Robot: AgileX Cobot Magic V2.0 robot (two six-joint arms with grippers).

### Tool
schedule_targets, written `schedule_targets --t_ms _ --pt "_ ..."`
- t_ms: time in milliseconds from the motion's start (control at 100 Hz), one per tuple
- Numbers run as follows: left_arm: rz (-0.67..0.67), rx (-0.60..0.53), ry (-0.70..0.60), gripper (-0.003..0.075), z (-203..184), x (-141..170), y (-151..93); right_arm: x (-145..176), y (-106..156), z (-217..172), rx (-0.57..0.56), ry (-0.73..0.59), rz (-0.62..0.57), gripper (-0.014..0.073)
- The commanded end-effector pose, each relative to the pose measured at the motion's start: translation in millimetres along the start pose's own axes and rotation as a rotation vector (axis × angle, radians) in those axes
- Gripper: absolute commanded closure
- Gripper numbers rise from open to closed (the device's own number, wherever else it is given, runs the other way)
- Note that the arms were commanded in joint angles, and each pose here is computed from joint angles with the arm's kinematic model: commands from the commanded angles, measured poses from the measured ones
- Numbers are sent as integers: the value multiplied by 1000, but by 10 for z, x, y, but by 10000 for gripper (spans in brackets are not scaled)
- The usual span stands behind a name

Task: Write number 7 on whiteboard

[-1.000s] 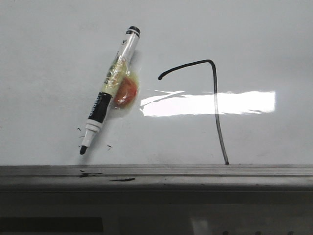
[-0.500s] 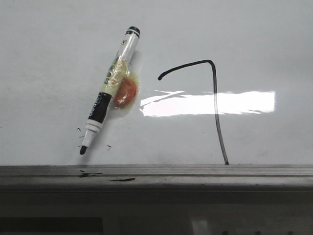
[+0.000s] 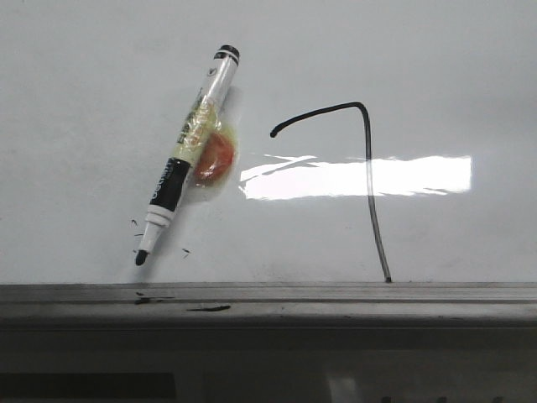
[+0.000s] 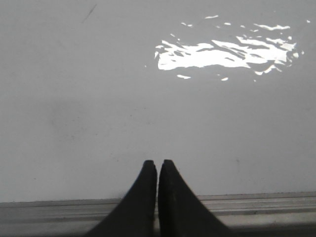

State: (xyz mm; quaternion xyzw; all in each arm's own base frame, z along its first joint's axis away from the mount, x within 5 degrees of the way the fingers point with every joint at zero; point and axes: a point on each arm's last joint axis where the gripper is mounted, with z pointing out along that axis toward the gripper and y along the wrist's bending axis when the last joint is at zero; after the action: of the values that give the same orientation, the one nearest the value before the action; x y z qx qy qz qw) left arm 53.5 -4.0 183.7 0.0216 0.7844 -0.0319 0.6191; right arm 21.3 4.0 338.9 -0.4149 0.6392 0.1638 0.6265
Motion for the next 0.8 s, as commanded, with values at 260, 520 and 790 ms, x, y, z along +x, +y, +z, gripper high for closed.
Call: schedule_targets --t_ms 260,520,790 --pt "-11 12 -68 741 1 6 -6 -128 -39 -15 28 -80 -13 659" --pt "-11 12 -68 741 1 6 -6 -92 -71 9 89 -60 -76 659" --pt "-11 12 -68 741 1 6 -6 227 13 330 375 -128 -44 659"
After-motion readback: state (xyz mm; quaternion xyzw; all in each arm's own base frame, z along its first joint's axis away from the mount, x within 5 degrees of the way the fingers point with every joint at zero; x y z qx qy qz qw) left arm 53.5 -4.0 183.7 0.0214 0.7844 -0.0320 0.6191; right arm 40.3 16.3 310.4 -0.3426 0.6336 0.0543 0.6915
